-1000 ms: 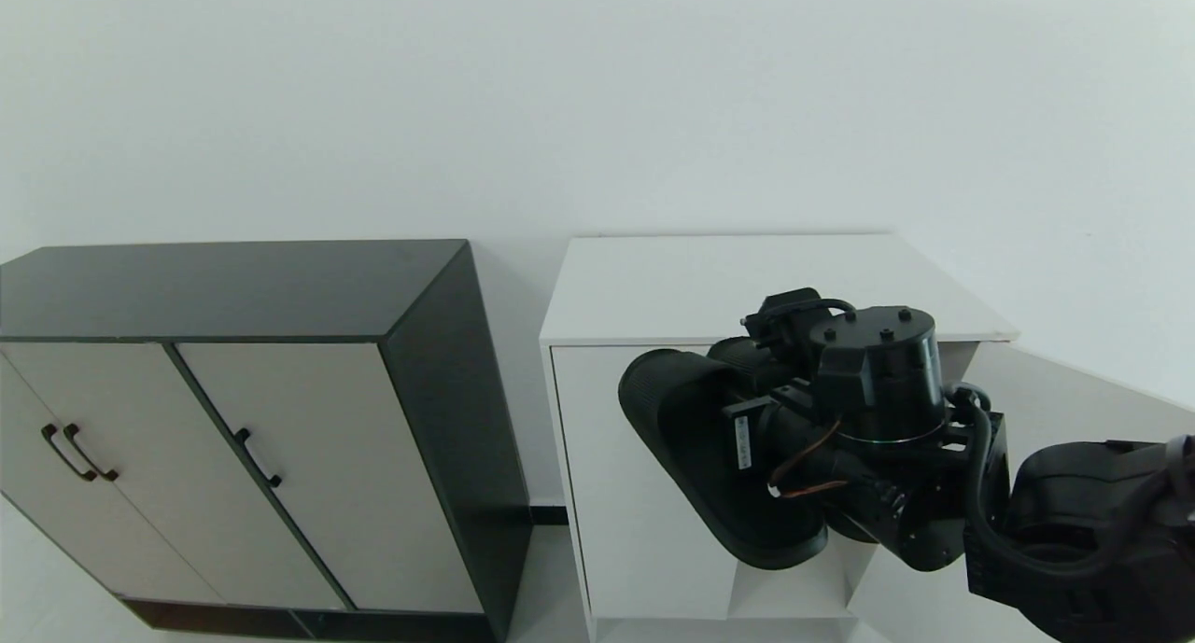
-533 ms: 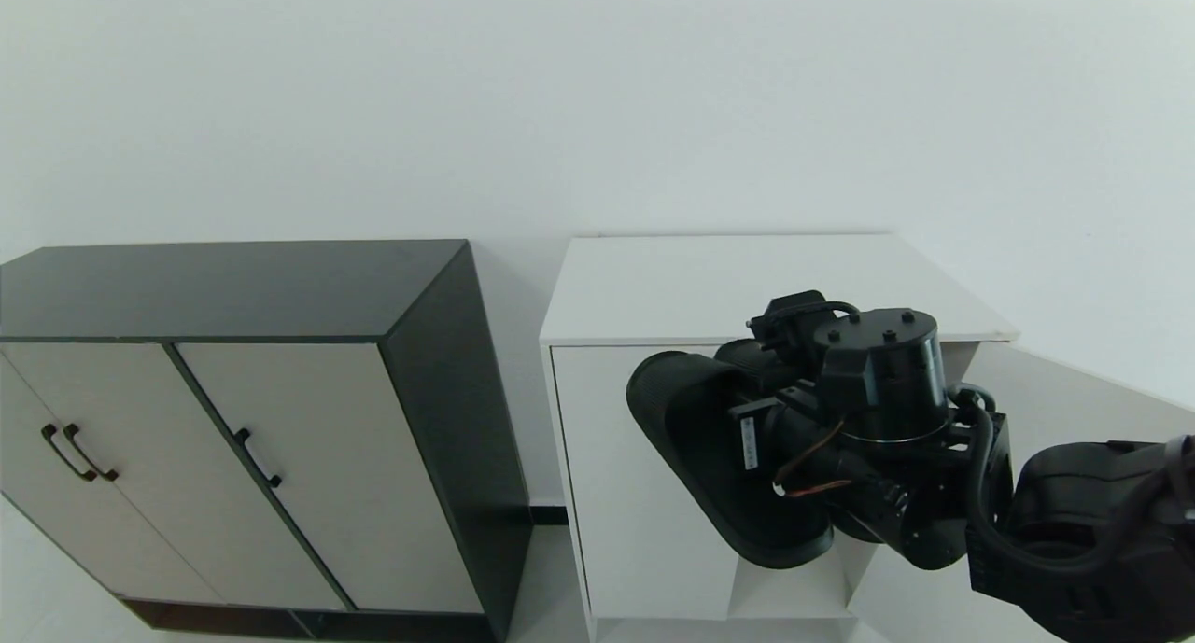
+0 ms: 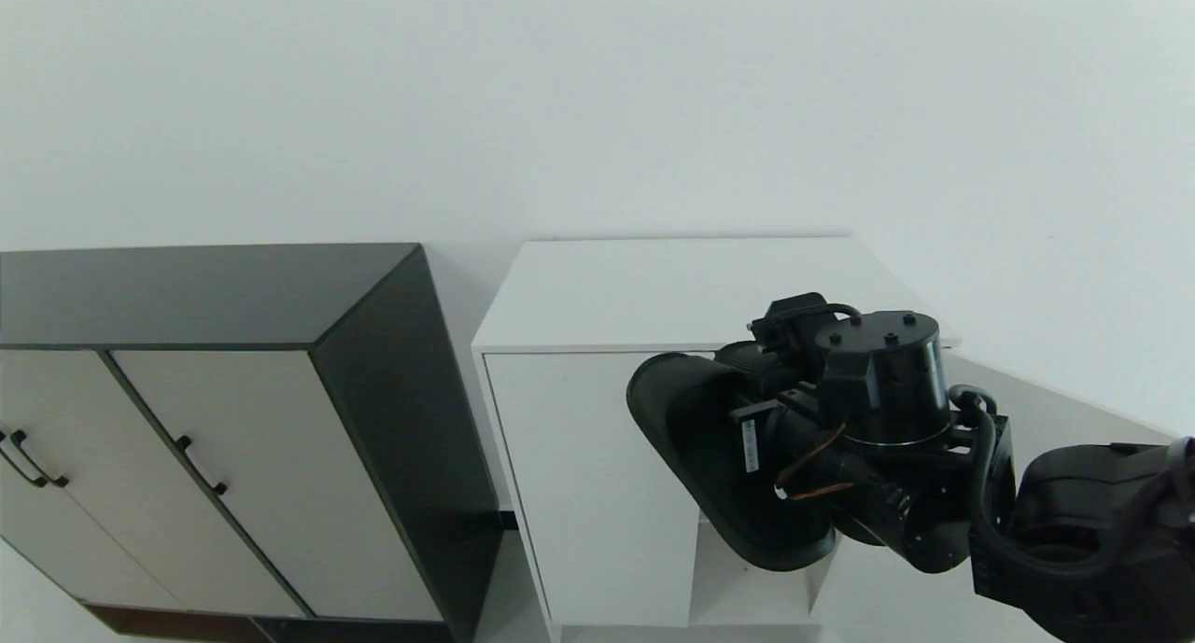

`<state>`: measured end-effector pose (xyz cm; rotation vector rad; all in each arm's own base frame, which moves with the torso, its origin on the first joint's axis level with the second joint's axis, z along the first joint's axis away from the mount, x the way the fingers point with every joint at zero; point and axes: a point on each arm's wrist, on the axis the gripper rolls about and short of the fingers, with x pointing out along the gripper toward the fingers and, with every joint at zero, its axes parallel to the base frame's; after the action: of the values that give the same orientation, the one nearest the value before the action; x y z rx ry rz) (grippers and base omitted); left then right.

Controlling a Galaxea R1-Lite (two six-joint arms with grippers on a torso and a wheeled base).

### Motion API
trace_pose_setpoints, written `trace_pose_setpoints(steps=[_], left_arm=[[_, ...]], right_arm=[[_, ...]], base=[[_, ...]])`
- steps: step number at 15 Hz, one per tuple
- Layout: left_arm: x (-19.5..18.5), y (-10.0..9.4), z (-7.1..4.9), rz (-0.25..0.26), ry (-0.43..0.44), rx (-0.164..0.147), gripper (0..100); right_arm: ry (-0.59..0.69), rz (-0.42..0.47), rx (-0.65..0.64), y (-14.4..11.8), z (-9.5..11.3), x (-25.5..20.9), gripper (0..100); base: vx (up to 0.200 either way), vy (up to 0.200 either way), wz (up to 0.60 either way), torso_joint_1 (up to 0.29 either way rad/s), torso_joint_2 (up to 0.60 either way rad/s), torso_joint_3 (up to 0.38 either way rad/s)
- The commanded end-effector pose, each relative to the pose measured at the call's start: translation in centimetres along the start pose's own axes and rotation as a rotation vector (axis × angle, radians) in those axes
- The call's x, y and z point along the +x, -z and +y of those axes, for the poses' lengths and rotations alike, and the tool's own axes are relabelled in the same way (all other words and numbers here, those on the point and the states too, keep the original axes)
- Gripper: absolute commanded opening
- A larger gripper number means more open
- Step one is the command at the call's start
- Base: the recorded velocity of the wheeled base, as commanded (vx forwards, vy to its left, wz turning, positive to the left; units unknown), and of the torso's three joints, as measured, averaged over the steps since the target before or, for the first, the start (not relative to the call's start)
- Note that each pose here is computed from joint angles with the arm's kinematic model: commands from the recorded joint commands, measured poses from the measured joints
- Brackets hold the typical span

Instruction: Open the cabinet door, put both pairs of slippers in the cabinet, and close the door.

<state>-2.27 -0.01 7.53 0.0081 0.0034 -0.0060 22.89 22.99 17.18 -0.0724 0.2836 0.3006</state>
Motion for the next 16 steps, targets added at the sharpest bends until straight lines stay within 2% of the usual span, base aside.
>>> trace_pose_setpoints(steps=[1,8,16], left_arm=[[0.0,0.0,0.0,0.0,0.0,0.0,0],[0.0,0.0,0.0,0.0,0.0,0.0,0],[0.0,0.0,0.0,0.0,0.002,0.001,0]], right_arm=[[-0.001,0.0,0.0,0.0,0.0,-0.1,0],[-0.032,-0.013,0.003,-0.3,-0.3,-1.5,0],[-0.181,-0.056,0.004,-1.1,0.7,-5.4,0]], base=[[0.0,-0.2,0.0,0.002,0.0,0.002],[0.0,-0.2,0.0,0.002,0.0,0.003],[0.0,0.0,0.0,0.0,0.0,0.0]])
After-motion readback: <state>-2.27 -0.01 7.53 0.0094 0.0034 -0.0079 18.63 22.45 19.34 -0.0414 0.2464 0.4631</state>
